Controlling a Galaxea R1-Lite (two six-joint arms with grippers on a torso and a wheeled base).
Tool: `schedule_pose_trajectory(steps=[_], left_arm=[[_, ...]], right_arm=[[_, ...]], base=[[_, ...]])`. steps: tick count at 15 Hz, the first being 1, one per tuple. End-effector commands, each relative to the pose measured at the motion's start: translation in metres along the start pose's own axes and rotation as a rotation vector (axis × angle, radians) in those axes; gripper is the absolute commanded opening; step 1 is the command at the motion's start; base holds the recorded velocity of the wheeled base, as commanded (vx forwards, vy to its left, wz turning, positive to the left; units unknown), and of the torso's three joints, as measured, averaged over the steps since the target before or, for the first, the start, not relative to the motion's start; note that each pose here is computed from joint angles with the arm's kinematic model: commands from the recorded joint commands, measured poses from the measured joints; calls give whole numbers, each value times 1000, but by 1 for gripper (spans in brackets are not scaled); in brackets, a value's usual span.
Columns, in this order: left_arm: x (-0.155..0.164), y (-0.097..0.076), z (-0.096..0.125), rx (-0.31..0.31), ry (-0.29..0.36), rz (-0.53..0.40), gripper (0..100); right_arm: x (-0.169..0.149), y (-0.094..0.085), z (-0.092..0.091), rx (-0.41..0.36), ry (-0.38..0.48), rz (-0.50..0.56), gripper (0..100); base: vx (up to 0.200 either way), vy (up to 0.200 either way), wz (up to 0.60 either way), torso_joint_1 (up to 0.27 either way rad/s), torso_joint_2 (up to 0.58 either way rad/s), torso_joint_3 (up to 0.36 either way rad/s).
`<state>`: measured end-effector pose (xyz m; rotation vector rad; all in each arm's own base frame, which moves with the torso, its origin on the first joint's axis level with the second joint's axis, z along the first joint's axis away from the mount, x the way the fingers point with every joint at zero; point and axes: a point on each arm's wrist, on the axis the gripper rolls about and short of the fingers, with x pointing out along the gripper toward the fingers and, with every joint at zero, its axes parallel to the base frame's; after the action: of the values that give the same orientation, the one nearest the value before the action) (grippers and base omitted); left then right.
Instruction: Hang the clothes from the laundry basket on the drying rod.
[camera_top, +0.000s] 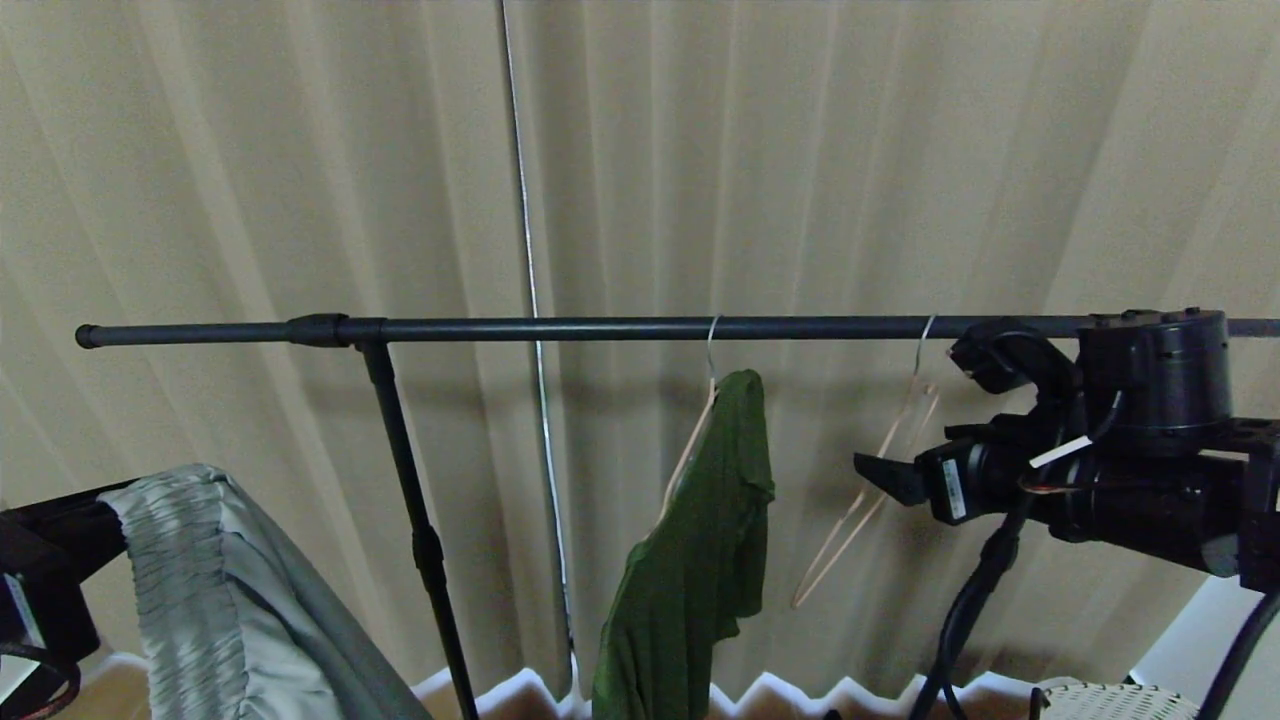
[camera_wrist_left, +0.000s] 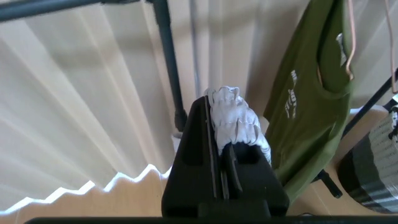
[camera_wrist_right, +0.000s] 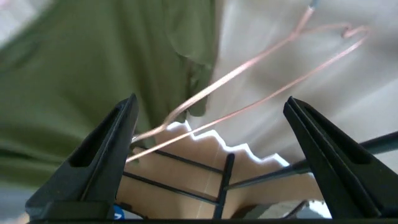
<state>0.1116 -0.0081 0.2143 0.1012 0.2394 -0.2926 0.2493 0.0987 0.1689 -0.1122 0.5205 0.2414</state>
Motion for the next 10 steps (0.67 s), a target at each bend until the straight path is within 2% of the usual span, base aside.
schedule_pose_trajectory(steps=[1,4,10], left_arm=[[-1,0,1,2,-6,1,0],[-1,0,0,2,-6,2,0],[-1,0,-2,3,0,1,0]], right_arm=[[24,6,-3,1,49,-5,100],[33,8,-7,-4,80,-53,100],[27,4,-18,0,108,-96,100]], base=[[0,0,0,0,0,0],[0,0,0,0,0,0],[0,0,0,0,0,0]])
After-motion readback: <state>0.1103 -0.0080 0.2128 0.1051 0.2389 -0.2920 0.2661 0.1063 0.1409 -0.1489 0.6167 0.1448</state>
